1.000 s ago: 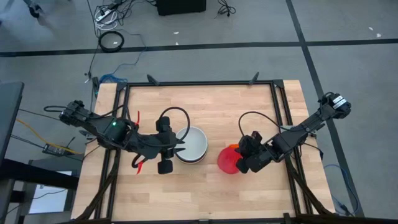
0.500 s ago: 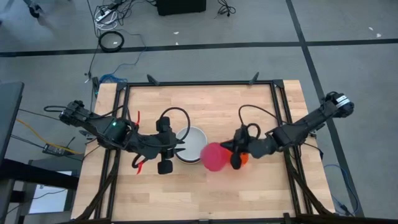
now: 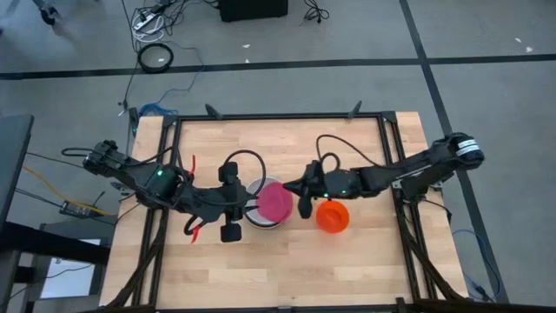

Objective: Nest bowls inside each other
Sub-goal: Stack the red bowl on top of the white bowl, then stack the orange bowl on top of the red bowl

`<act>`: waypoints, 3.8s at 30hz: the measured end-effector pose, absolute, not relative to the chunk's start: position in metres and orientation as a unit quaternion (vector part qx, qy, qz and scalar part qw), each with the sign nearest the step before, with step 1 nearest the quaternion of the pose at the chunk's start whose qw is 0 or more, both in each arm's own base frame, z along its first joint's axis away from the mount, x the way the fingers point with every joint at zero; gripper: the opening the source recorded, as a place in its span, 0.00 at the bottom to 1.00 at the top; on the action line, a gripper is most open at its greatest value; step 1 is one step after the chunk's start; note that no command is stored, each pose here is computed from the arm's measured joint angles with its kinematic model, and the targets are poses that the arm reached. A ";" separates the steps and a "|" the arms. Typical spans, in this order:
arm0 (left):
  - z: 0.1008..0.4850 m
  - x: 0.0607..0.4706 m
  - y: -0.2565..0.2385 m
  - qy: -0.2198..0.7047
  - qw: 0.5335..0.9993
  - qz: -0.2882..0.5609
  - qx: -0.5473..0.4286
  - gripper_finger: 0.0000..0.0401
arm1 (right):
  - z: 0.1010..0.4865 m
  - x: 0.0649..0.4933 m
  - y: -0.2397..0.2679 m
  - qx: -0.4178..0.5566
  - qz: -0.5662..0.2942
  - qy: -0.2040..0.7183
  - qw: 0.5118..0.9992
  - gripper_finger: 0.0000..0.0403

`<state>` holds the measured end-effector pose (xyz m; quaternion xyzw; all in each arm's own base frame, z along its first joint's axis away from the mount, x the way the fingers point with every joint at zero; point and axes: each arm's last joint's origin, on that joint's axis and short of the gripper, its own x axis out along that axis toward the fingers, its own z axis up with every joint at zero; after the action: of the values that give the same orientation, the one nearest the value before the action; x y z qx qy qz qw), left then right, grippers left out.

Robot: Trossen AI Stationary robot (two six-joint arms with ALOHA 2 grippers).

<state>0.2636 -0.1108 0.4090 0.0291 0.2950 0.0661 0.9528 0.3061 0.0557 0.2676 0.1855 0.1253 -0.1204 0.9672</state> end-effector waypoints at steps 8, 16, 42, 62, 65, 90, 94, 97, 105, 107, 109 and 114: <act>0.409 0.263 -0.111 0.295 0.953 0.067 0.030 0.26 | 0.240 0.329 0.047 0.190 -0.113 0.142 0.965 0.00; 0.409 0.264 -0.111 0.295 0.953 0.067 0.029 0.26 | 0.232 0.332 0.044 0.207 -0.098 0.164 0.959 0.18; 0.404 0.260 -0.109 0.320 0.944 0.080 0.016 0.26 | 0.235 0.205 0.068 0.207 -0.282 0.480 0.805 0.31; 0.404 0.260 -0.109 0.320 0.944 0.080 0.017 0.26 | 0.188 0.227 0.084 0.205 -0.292 0.573 0.737 0.41; 0.404 0.260 -0.109 0.320 0.944 0.079 0.018 0.26 | 0.180 0.230 0.085 0.196 -0.299 0.583 0.730 0.41; 0.405 0.260 -0.109 0.319 0.944 0.079 0.018 0.26 | 0.224 0.221 0.071 0.217 -0.281 0.474 0.806 0.00; 0.404 0.260 -0.109 0.319 0.944 0.079 0.018 0.26 | 0.262 0.218 0.069 0.260 -0.215 0.353 0.873 0.00; 0.405 0.260 -0.109 0.319 0.944 0.079 0.018 0.26 | 0.286 0.222 0.070 0.277 -0.165 0.262 0.910 0.00; 0.405 0.260 -0.109 0.316 0.945 0.084 0.020 0.26 | 0.296 0.257 0.065 0.258 -0.127 0.154 0.945 0.00; 0.405 0.260 -0.109 0.315 0.945 0.086 0.020 0.26 | 0.291 0.267 0.061 0.252 -0.135 0.148 0.947 0.00; 0.405 0.260 -0.109 0.315 0.945 0.086 0.020 0.26 | 0.286 0.277 0.056 0.246 -0.137 0.141 0.949 0.00; 0.405 0.260 -0.109 0.313 0.945 0.089 0.022 0.26 | 0.274 0.301 0.043 0.246 -0.134 0.122 0.952 0.00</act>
<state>0.2604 -0.1086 0.4052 0.0215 0.3131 0.0892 0.9453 0.3008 0.0430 0.2739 0.2457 0.1221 -0.1345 0.9522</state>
